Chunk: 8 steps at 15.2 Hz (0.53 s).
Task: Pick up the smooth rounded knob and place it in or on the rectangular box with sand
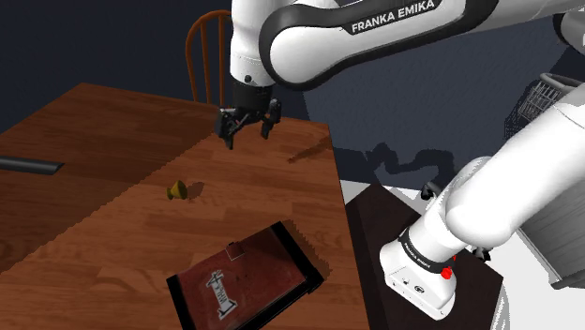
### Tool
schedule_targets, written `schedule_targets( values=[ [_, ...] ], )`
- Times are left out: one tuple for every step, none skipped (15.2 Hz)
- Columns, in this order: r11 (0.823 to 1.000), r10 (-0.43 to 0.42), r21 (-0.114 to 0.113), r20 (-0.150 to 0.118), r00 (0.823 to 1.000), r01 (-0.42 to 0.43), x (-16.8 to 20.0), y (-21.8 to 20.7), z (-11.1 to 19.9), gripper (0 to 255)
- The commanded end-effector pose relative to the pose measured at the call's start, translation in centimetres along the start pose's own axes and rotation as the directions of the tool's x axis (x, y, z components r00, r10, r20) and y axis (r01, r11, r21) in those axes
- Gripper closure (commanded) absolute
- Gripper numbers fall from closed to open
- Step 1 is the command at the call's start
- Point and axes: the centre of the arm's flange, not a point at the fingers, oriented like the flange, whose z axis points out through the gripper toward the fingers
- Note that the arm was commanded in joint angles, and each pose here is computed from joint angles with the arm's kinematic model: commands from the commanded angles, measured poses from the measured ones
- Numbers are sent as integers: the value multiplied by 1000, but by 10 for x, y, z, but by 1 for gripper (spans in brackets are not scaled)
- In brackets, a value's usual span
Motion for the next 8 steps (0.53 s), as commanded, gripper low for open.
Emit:
schedule_targets(
  values=[
    [1000, 3, -3, 2, 1000, -3, 8, -25, 11, 0],
    [1000, 3, -5, 3, 1000, -3, 11, -36, 18, 0],
    [1000, 3, -7, 5, 1000, -3, 15, -47, 24, 0],
    [1000, 4, -9, 6, 1000, -4, 18, -58, 31, 0],
    [1000, 4, -11, 7, 1000, -4, 22, -69, 38, 0],
    [1000, 4, -13, 9, 1000, -4, 26, -81, 44, 0],
    [1000, 5, -15, 10, 1000, -4, 29, -92, 51, 0],
    [1000, 5, -17, 11, 1000, -5, 33, -103, 58, 0]
  ],
)
